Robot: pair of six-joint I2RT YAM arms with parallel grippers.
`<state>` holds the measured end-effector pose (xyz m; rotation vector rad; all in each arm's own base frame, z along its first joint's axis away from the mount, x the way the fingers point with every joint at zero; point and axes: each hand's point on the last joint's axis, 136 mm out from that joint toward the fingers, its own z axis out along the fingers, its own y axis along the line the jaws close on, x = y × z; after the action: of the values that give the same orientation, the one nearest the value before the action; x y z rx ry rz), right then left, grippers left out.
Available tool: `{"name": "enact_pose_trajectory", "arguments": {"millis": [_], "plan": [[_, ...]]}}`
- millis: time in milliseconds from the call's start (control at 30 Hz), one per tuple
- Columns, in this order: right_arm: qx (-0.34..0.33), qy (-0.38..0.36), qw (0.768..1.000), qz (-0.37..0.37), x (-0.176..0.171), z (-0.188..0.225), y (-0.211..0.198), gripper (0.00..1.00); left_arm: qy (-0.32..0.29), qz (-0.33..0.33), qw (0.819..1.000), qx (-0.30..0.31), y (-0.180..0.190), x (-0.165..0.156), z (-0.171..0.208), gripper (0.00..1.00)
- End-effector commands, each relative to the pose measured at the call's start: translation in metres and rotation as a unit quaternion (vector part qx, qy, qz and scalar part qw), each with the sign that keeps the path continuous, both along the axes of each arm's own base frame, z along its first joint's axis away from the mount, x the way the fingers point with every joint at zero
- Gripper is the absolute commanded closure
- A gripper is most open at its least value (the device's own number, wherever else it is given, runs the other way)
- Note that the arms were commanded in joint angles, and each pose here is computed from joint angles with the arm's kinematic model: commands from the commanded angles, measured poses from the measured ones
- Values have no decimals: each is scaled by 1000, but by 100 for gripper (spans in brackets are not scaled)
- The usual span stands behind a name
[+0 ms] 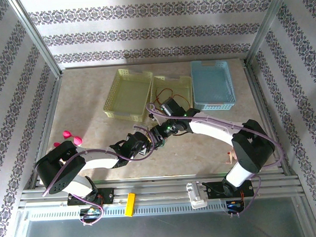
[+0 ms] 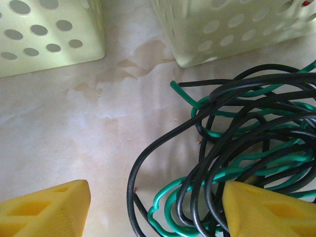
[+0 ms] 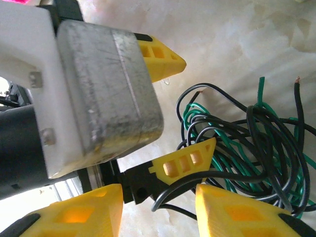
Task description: Untangle the cables
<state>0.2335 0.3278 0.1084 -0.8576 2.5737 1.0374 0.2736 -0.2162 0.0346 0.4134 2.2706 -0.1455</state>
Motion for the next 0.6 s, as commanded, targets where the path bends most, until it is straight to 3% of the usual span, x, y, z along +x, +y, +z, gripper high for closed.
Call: {"name": "enact_pose_trajectory", "arguments": {"millis": [0, 300, 433, 567], "plan": [[5, 3, 1000, 20, 0, 2, 6, 56, 13, -25, 999, 19, -1, -12, -6, 29], [-3, 4, 1000, 18, 5, -5, 9, 60, 14, -28, 999, 18, -2, -12, -6, 28], [-12, -4, 1000, 5, 10, -8, 5, 85, 13, -24, 999, 18, -1, -12, -6, 28], [-17, -27, 999, -33, 22, -5, -7, 98, 11, -18, 1000, 19, 2, -12, -7, 28]]}}
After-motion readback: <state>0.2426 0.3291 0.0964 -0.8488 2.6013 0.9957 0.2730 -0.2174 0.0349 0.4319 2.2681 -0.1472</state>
